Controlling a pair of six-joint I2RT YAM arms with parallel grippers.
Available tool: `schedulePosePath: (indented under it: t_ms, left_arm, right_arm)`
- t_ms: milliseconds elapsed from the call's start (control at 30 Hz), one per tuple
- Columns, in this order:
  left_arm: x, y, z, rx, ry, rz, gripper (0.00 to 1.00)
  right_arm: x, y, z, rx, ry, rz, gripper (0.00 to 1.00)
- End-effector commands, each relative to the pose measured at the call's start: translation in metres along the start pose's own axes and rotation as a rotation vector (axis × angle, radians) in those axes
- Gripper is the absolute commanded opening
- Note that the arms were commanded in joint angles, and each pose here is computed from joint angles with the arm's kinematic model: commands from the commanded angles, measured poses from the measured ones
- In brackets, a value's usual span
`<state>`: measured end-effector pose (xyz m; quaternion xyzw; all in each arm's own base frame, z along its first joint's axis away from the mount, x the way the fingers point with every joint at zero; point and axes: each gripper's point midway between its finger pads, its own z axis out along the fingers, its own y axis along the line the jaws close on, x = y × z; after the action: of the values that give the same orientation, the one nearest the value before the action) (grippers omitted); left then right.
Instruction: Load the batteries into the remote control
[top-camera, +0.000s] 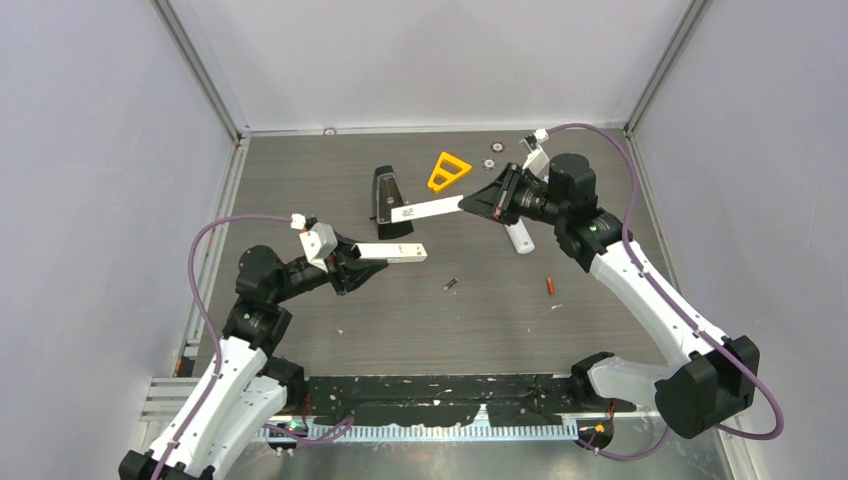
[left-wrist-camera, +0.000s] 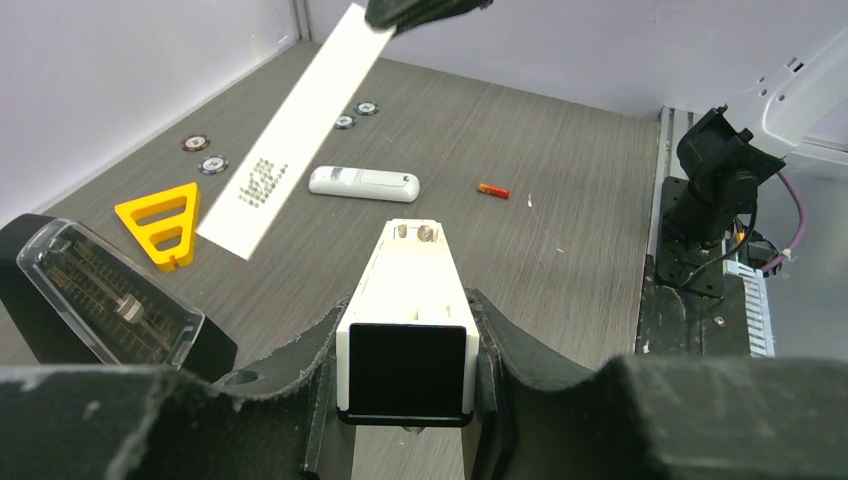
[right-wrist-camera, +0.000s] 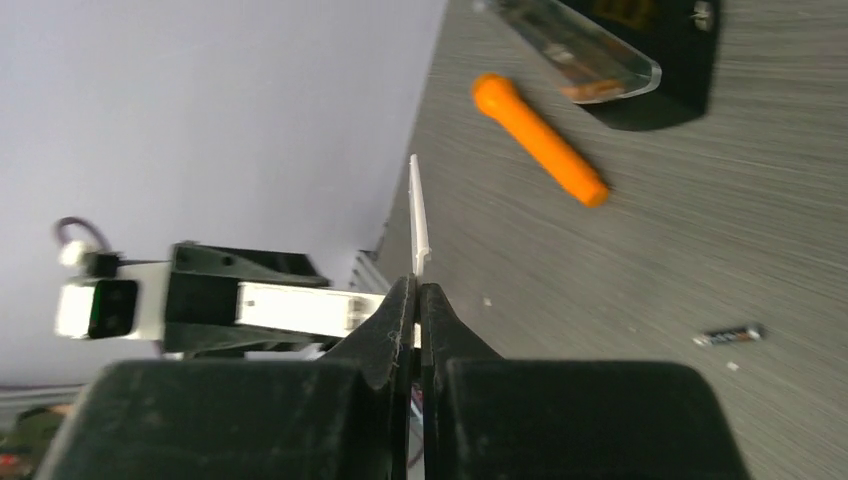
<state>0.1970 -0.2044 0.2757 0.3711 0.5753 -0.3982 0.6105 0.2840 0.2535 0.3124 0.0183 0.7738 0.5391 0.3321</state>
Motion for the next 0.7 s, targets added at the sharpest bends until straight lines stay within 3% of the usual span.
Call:
schedulePosePath:
  t_ms: [0,167,333,533,600,667]
  left_arm:
    - [-0.036,-0.007,-0.001,0.026,-0.061,0.083,0.00]
    - [-0.045,-0.010,-0.002,0.030,-0.080,0.086,0.00]
    - [-0.051,-0.013,-0.003,0.038,-0.091,0.082,0.00]
    - [-0.055,-0.016,-0.004,0.046,-0.104,0.082,0.00]
    - [-0.056,-0.017,-0.004,0.049,-0.106,0.080,0.00]
    - [-0.057,-0.018,-0.004,0.055,-0.108,0.081,0.00]
  right_arm:
    - [0.000,-0.056,-0.005,0.231,-0.048,-0.057,0.05]
    - [0.014,-0.134,0.007,0.417,-0.087,0.015,0.05]
    - [0.024,-0.183,0.027,0.481,-0.119,0.090,0.05]
    - [0.045,-0.226,0.019,0.601,-0.101,0.091,0.05]
    - [0.055,-0.242,0.011,0.663,-0.086,0.091,0.12]
    - [0.065,-0.255,0.003,0.725,-0.057,0.093,0.25]
